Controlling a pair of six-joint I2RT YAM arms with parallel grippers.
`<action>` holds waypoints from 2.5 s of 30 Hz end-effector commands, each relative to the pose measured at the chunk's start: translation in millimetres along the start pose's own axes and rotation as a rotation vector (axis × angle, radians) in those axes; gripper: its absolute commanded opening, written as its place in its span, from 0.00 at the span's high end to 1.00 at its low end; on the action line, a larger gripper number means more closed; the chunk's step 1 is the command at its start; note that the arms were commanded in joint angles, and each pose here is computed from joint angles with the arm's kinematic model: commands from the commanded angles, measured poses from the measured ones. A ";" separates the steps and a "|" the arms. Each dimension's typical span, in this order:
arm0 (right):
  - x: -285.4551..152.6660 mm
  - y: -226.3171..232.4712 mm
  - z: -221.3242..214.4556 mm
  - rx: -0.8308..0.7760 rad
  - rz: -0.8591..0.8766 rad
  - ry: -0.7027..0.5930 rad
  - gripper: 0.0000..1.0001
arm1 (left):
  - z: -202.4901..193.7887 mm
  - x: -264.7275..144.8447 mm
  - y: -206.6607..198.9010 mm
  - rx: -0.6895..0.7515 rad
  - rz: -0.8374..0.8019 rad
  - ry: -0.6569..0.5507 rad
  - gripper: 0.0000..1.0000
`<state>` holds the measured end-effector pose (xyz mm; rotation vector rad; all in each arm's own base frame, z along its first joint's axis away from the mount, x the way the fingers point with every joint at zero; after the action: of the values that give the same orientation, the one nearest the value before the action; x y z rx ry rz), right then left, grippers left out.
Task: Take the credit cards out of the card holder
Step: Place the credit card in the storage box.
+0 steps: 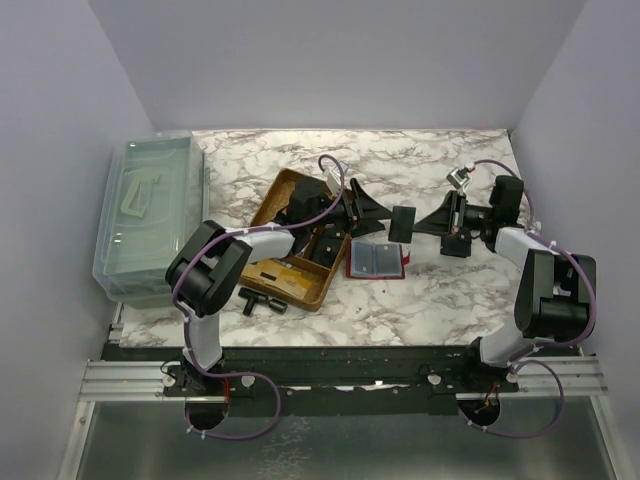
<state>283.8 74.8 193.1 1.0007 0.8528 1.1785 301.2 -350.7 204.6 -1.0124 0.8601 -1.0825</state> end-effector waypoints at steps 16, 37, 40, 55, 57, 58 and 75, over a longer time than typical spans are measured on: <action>8.2 -5.3 -5.0 0.019 0.033 0.050 1.00 | -9.3 11.3 -16.2 -0.038 -0.205 0.097 1.00; 6.7 -7.6 11.5 -0.237 -0.088 0.038 0.30 | 12.6 -116.5 29.4 0.152 0.420 0.185 1.00; 6.5 -10.5 12.6 -0.242 -0.099 0.040 0.30 | 15.5 -126.6 34.7 0.216 0.548 0.274 1.00; 5.7 -13.7 9.9 -0.249 -0.119 0.044 0.30 | 42.8 -118.2 69.9 0.299 0.713 0.424 0.99; 5.8 -13.9 9.7 -0.252 -0.122 0.044 0.29 | 45.4 -115.3 75.1 0.290 0.731 0.425 0.99; 5.6 -14.2 9.6 -0.251 -0.124 0.044 0.29 | 47.0 -114.7 77.3 0.291 0.750 0.419 0.99; 6.1 -18.1 11.6 -0.233 -0.116 0.048 0.29 | 51.9 -92.5 87.4 0.346 1.072 0.254 1.00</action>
<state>297.0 78.2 179.0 0.7438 0.7906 1.1735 339.2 -231.7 144.2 -0.0715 1.2204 -0.5424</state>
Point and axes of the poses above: each gripper's point midway between its finger pads, its own x axis out along the fingers, its own y axis along the line the jaws close on, z = x × y, the point moved 6 cm from there along -x, back along the fingers, and after that the axes turned 6 degrees about x, right-handed, at the moved point
